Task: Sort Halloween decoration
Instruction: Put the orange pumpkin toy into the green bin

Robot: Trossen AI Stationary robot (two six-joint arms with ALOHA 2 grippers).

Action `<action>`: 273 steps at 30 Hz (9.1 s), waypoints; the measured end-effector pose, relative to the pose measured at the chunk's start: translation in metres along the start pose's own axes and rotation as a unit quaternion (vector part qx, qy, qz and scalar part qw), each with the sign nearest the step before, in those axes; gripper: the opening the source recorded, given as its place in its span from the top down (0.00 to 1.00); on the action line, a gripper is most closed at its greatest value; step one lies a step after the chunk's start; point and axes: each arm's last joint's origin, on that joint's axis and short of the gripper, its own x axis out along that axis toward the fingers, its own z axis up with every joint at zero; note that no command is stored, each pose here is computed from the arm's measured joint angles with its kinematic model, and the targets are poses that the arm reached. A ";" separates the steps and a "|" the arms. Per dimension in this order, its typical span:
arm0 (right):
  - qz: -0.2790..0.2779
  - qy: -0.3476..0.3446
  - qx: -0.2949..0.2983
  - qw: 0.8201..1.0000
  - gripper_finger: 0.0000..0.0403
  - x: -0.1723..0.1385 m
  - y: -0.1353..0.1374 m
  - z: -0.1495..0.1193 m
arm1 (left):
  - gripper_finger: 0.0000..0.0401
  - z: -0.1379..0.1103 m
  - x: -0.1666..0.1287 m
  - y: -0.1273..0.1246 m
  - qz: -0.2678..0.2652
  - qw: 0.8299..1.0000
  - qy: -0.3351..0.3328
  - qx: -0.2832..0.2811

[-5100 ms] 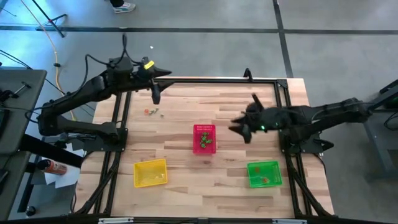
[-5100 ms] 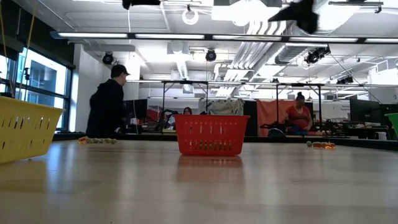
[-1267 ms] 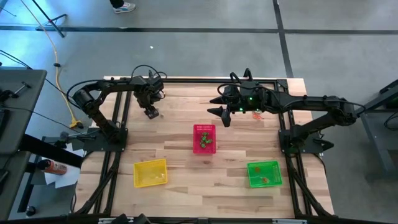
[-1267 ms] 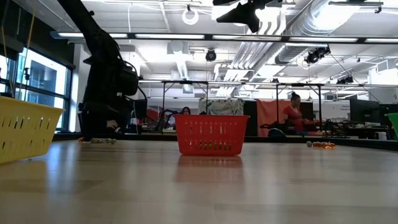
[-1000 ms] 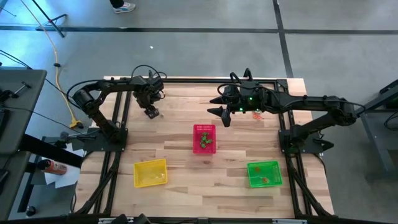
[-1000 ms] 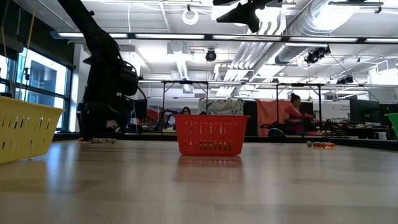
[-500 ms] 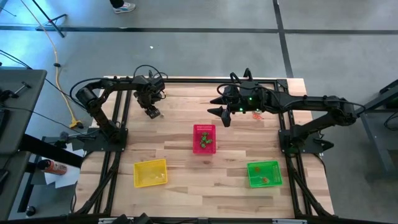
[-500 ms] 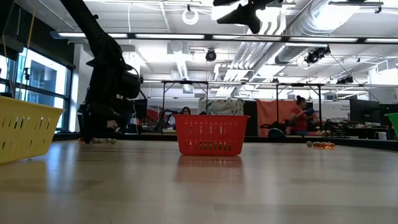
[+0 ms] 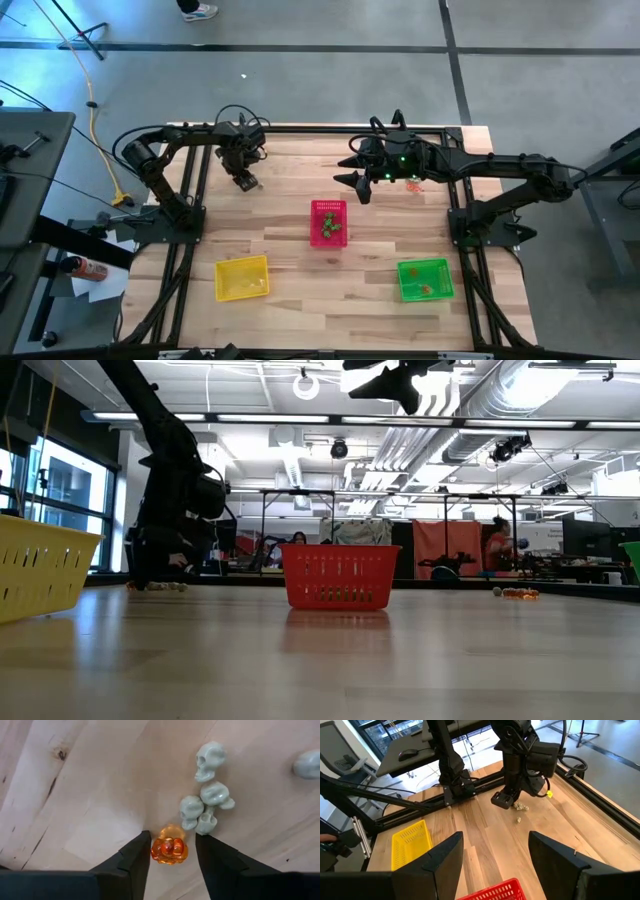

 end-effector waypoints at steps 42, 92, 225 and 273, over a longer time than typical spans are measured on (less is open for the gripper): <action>-0.003 0.010 0.013 1.000 0.45 0.000 -0.001 -0.002 | 0.79 -0.002 0.001 -0.001 -0.024 0.999 0.005 0.039; -0.006 -0.062 -0.048 0.997 0.45 -0.044 -0.010 0.022 | 0.81 -0.023 -0.211 -0.056 -0.314 0.802 -0.502 0.080; -0.124 0.465 0.438 0.759 0.78 -0.090 0.089 -0.221 | 0.56 -0.023 -0.117 -0.063 -0.403 0.706 -0.582 -0.024; -0.045 0.001 0.362 0.931 0.42 -0.120 0.042 -0.133 | 0.56 -0.025 -0.170 -0.070 -0.462 0.650 -0.602 0.045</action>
